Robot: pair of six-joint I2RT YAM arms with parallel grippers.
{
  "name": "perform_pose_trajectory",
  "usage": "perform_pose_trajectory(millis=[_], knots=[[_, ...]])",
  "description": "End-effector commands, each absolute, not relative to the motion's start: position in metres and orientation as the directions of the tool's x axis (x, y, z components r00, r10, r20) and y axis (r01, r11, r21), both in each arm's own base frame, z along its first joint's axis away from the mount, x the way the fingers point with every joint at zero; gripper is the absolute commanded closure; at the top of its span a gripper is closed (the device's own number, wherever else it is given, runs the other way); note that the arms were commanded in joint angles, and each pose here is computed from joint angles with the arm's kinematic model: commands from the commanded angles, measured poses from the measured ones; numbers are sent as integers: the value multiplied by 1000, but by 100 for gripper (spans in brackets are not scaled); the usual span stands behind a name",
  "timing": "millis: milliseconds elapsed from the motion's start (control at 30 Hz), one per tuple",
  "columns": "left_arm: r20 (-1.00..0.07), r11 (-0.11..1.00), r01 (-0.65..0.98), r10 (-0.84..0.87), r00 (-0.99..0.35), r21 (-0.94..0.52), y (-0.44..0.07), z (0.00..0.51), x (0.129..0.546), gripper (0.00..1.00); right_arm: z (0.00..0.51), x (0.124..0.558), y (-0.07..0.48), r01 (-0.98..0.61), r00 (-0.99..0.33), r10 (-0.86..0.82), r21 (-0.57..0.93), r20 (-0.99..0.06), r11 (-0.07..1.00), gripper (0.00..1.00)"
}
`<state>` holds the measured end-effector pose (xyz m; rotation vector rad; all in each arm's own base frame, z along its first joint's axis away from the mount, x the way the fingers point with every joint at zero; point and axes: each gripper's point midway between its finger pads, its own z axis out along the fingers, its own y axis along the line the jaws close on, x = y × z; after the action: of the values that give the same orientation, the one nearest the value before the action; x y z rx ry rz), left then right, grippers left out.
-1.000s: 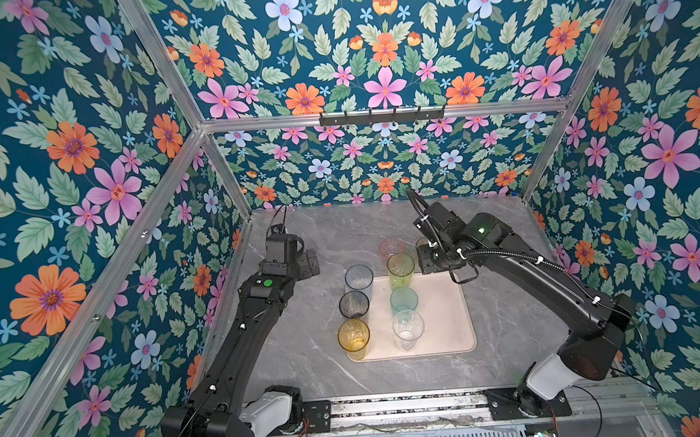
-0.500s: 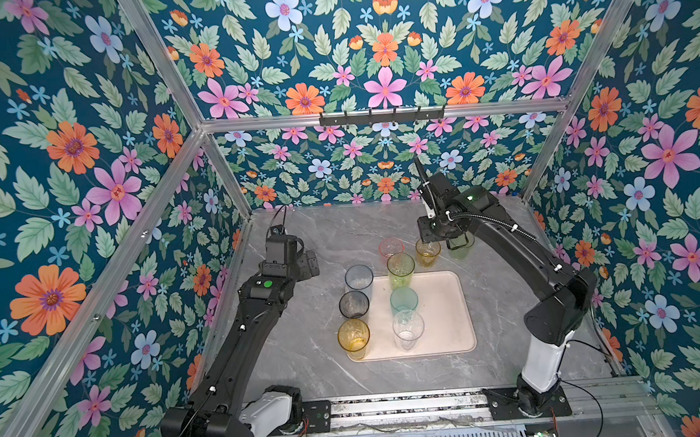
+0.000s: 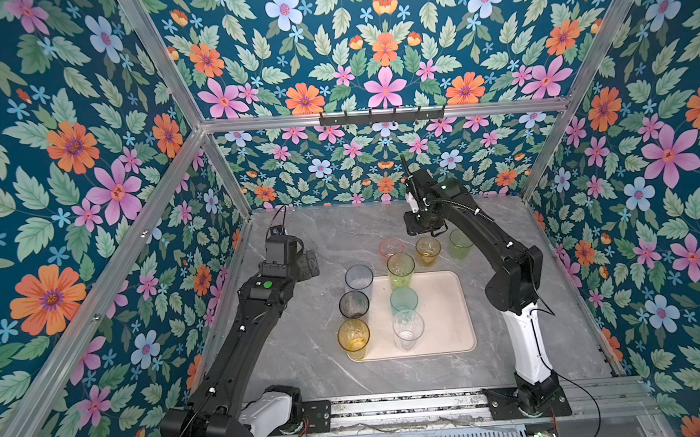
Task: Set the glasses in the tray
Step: 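Lift the right gripper and move it over the pink glass, then lower the right gripper onto the pink glass rim and close on it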
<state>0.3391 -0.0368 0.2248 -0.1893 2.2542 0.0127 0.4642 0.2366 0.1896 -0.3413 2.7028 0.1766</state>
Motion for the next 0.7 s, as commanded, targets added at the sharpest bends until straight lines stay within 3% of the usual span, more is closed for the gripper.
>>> perform_pose_trajectory(millis=[0, 667], knots=[[-775, 988, -149, -133, -618, -50, -34, 226, 340, 1, 189, 461, 245, -309, -886, -246, 106, -393, 945, 47], [-767, 988, -148, -128, -628, -43, -35, 222, 341, 1, 160, 479, 259, -343, -881, -276, 117, -383, 932, 50]])
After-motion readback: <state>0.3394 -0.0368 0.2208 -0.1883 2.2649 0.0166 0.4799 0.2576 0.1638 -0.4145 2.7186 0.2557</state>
